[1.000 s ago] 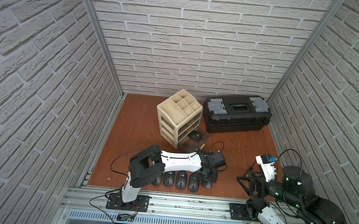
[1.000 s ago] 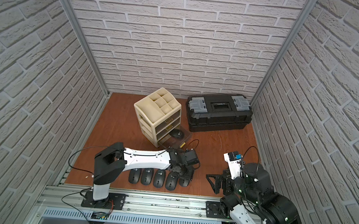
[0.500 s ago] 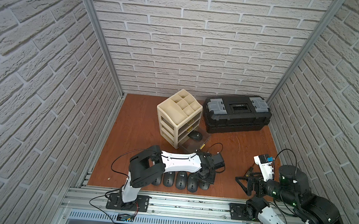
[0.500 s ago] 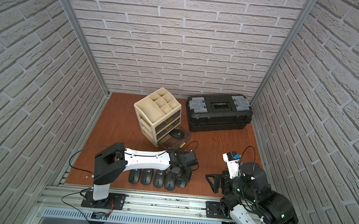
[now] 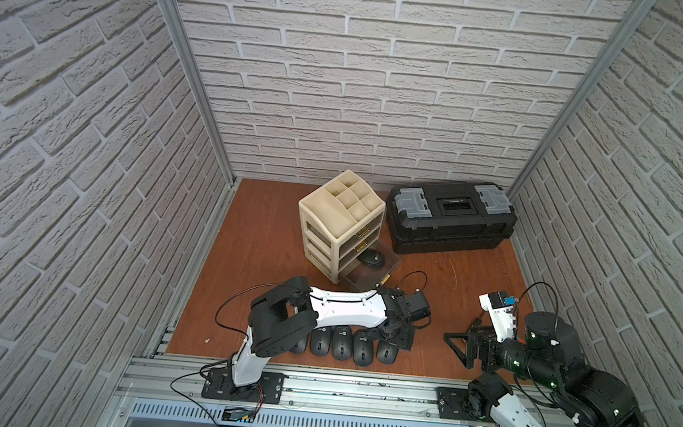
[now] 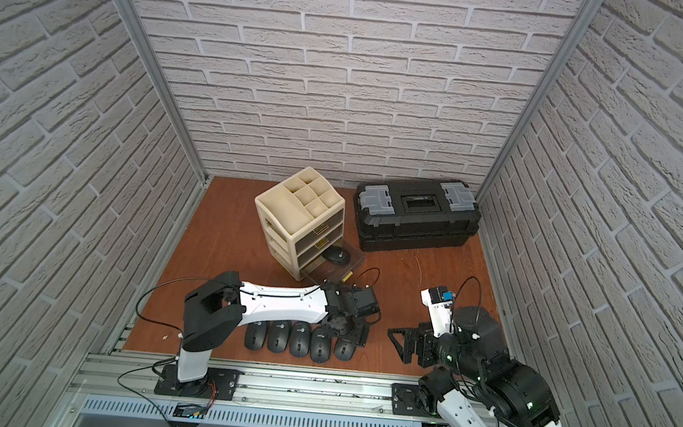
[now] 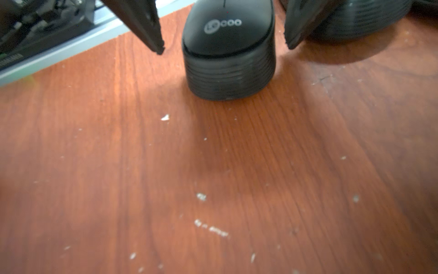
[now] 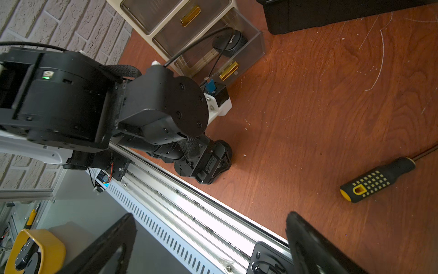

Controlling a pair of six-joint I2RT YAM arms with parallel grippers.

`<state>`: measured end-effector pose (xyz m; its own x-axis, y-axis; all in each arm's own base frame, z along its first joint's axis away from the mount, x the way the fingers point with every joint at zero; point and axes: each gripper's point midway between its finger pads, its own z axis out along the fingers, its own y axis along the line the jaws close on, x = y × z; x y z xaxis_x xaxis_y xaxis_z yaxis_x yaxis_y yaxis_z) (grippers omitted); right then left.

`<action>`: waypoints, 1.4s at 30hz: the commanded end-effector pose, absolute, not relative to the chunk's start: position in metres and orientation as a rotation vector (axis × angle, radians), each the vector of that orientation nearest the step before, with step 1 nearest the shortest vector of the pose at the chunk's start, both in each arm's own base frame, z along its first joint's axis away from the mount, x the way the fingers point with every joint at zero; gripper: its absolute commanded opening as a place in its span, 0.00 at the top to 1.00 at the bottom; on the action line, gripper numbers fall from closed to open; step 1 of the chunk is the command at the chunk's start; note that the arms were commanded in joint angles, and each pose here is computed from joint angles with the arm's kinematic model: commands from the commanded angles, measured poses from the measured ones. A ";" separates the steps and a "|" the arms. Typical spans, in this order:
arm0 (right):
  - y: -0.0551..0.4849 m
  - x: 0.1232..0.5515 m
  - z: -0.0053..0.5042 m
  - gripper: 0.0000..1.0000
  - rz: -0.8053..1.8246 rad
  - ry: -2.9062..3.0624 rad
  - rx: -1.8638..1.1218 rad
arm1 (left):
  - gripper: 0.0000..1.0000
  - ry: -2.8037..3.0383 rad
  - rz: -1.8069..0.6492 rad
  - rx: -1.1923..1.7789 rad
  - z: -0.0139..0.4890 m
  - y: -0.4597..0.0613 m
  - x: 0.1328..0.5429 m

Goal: Take the mice out of the drawer
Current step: Place the mouse at the center of the board, then adjust the mouse in the drawer.

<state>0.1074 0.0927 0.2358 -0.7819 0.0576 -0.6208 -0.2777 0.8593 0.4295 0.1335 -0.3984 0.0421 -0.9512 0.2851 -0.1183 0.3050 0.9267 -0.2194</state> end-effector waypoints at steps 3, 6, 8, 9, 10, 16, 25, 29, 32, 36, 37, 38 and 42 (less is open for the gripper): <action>0.097 0.135 0.254 0.04 0.709 2.260 -0.046 | 0.14 2.864 -0.389 0.537 0.086 -0.406 0.159; 0.092 0.147 0.264 0.05 0.691 2.199 0.025 | 0.15 2.770 -0.429 0.583 0.118 -0.407 0.172; 0.091 0.154 0.270 0.06 0.687 2.171 0.057 | 0.18 2.717 -0.444 0.608 0.138 -0.405 0.181; 0.091 0.158 0.271 0.06 0.690 2.162 0.078 | 0.21 2.689 -0.444 0.615 0.148 -0.402 0.188; 0.092 0.161 0.271 0.07 0.695 2.156 0.090 | 0.23 2.668 -0.445 0.627 0.155 -0.400 0.193; 0.106 0.182 0.257 0.11 0.772 2.145 0.164 | 0.48 2.570 -0.439 0.638 0.184 -0.376 0.240; 0.114 0.201 0.243 0.15 0.762 2.173 0.174 | 0.92 2.468 -0.326 0.760 0.180 -0.365 0.308; 0.113 0.203 0.240 0.16 0.740 2.184 0.174 | 1.00 2.420 -0.193 0.902 0.166 -0.366 0.330; 0.112 0.204 0.236 0.16 0.725 2.197 0.178 | 1.00 2.380 -0.101 1.013 0.154 -0.371 0.342; 0.111 0.203 0.232 0.16 0.715 2.210 0.180 | 1.00 2.355 0.071 1.090 0.136 -0.368 0.361; 0.110 0.203 0.231 0.16 0.710 2.211 0.181 | 1.00 2.350 0.105 1.104 0.132 -0.367 0.364; 0.110 0.202 0.231 0.16 0.708 2.211 0.181 | 1.00 2.345 0.142 1.116 0.127 -0.366 0.367; 0.108 0.202 0.228 0.16 0.691 2.221 0.179 | 1.00 2.312 0.270 1.141 0.114 -0.359 0.380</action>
<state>0.1978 0.1103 0.2281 -0.6981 0.3353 -0.6327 -0.0897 0.8357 0.5418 0.3650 -0.3705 0.1116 -0.5345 0.7349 -0.4174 0.6876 0.6653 0.2908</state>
